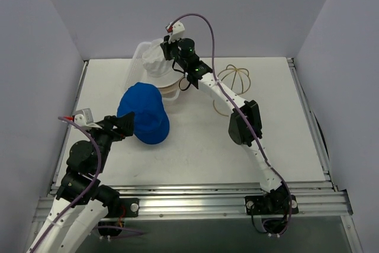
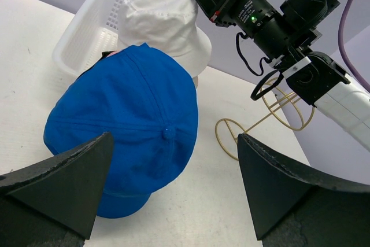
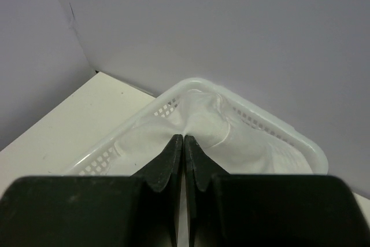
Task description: Stack the hats
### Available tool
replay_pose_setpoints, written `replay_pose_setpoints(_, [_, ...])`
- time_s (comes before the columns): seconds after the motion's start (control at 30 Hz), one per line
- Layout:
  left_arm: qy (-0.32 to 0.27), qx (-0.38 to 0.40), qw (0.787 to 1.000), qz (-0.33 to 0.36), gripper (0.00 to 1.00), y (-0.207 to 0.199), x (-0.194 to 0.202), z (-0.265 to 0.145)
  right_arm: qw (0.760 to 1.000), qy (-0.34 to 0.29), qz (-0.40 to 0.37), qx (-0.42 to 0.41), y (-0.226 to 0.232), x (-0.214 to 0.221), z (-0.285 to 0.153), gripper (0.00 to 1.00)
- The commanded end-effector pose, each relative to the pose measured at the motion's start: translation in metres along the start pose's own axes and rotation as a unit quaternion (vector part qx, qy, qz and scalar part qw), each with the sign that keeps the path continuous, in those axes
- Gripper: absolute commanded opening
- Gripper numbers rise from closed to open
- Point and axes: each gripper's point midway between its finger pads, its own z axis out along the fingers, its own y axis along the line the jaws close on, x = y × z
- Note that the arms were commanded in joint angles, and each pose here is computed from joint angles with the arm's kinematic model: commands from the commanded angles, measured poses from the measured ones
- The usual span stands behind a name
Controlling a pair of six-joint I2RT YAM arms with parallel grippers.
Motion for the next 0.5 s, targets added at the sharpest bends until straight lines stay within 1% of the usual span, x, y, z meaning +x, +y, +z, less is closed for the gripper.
replay_pose_setpoints(0.0, [-0.011, 0.012, 1.0, -0.001, 0.97, -0.008, -0.009, -0.002, 0.992, -0.123, -0.022, 0.003, -0.002, -0.104, -0.015, 0.0])
replay_pose_setpoints(0.13, [-0.014, 0.014, 1.0, -0.002, 0.97, -0.008, -0.011, -0.003, 0.991, -0.134, -0.023, -0.001, 0.001, -0.116, -0.021, 0.0])
replay_pose_setpoints(0.2, [-0.014, 0.015, 1.0, -0.002, 0.97, -0.008, -0.011, -0.003, 0.991, -0.128, -0.043, 0.0, 0.0, -0.109, -0.022, 0.0])
replay_pose_setpoints(0.3, [-0.014, 0.014, 1.0, -0.002, 0.97, -0.008, -0.011, -0.003, 0.993, -0.105, -0.061, 0.002, -0.002, -0.091, -0.018, 0.0])
replay_pose_setpoints(0.33, [-0.014, 0.014, 1.0, -0.001, 0.97, -0.008, -0.011, -0.003, 0.993, -0.084, -0.085, 0.006, -0.006, -0.079, -0.016, 0.0])
replay_pose_setpoints(0.4, [-0.014, 0.011, 1.0, -0.001, 0.97, -0.006, -0.009, -0.003, 0.992, -0.064, -0.109, 0.019, -0.011, -0.068, -0.017, 0.0])
replay_pose_setpoints(0.47, [-0.017, 0.009, 1.0, 0.0, 0.97, -0.006, -0.011, -0.002, 0.991, -0.056, -0.12, 0.022, -0.015, -0.066, -0.019, 0.0])
